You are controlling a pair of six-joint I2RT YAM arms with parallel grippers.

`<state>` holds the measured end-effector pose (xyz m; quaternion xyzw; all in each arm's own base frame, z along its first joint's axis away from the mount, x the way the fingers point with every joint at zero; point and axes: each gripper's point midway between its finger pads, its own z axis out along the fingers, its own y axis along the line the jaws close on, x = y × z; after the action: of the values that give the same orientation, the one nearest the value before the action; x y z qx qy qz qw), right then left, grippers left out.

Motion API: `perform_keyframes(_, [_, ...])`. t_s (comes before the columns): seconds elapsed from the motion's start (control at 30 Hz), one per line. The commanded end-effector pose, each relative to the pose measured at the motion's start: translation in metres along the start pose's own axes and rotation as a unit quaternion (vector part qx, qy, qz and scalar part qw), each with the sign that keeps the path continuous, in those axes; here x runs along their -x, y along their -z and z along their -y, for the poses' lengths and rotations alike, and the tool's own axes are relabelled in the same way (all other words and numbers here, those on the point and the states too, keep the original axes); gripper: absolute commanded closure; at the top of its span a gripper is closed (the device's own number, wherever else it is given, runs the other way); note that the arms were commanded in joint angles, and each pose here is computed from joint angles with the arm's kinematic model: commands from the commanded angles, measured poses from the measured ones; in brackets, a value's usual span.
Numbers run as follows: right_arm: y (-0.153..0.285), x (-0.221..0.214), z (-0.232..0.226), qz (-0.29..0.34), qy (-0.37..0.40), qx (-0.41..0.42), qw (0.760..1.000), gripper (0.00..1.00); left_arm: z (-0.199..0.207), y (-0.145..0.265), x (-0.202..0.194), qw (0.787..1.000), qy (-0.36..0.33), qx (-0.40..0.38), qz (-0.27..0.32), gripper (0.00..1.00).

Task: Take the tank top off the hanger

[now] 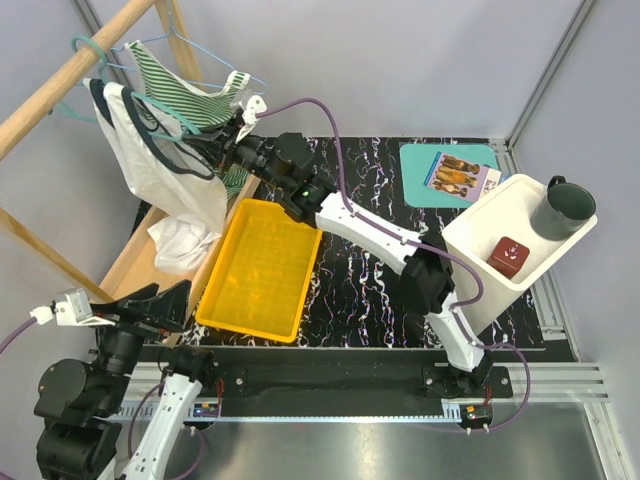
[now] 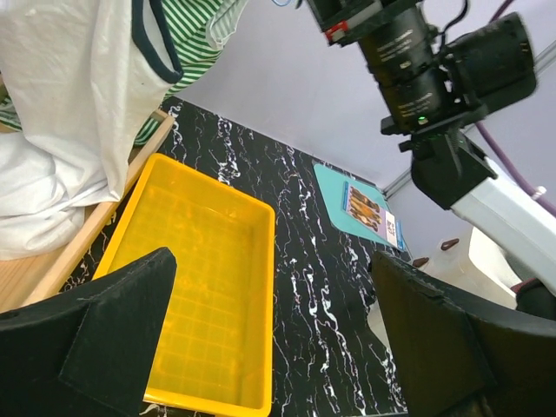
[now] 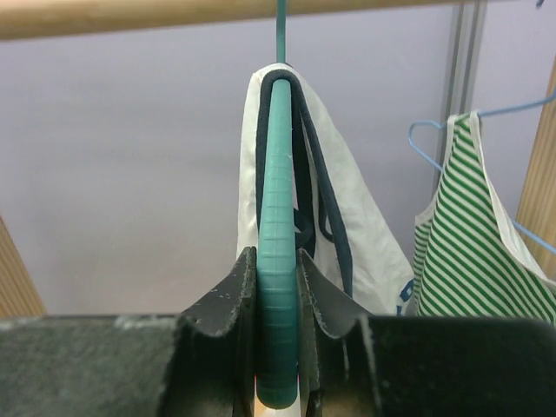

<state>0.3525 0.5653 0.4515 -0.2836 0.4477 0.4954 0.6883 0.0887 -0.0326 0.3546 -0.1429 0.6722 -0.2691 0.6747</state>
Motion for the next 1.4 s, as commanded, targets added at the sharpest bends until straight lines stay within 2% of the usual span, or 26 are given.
perform_keyframes(0.0, [0.009,0.131,-0.019,0.158,0.021,0.006,0.987,1.0,0.014,-0.006,0.009,1.0,0.002,-0.02,-0.003,0.01])
perform_keyframes(0.3, [0.02,0.143,-0.021,0.171,0.01,-0.003,0.985,1.0,0.026,-0.005,0.017,0.999,0.005,-0.037,-0.007,0.01])
perform_keyframes(0.63, [0.078,0.136,-0.03,0.156,-0.002,-0.013,0.988,1.0,0.053,-0.02,0.042,0.998,-0.021,-0.056,-0.024,0.01])
perform_keyframes(0.8, [0.106,0.14,-0.049,0.132,-0.007,0.015,0.991,1.0,0.072,-0.034,0.072,0.998,-0.018,-0.055,-0.014,0.01])
perform_keyframes(0.83, [0.11,0.137,-0.051,0.122,-0.009,0.019,0.992,1.0,0.081,-0.029,0.087,0.998,-0.019,-0.064,0.002,0.01])
perform_keyframes(1.03, [0.15,0.141,-0.072,0.076,-0.062,0.038,0.994,1.0,0.119,-0.033,0.135,0.994,-0.022,-0.099,0.03,0.04])
perform_keyframes(1.2, [0.182,0.161,-0.09,0.064,-0.073,0.058,0.994,1.0,0.151,-0.041,0.142,0.988,0.019,-0.154,0.004,0.06])
perform_keyframes(1.37, [0.2,0.155,-0.1,0.053,-0.064,0.074,0.994,1.0,0.169,-0.045,0.139,0.977,0.076,-0.2,-0.005,0.09])
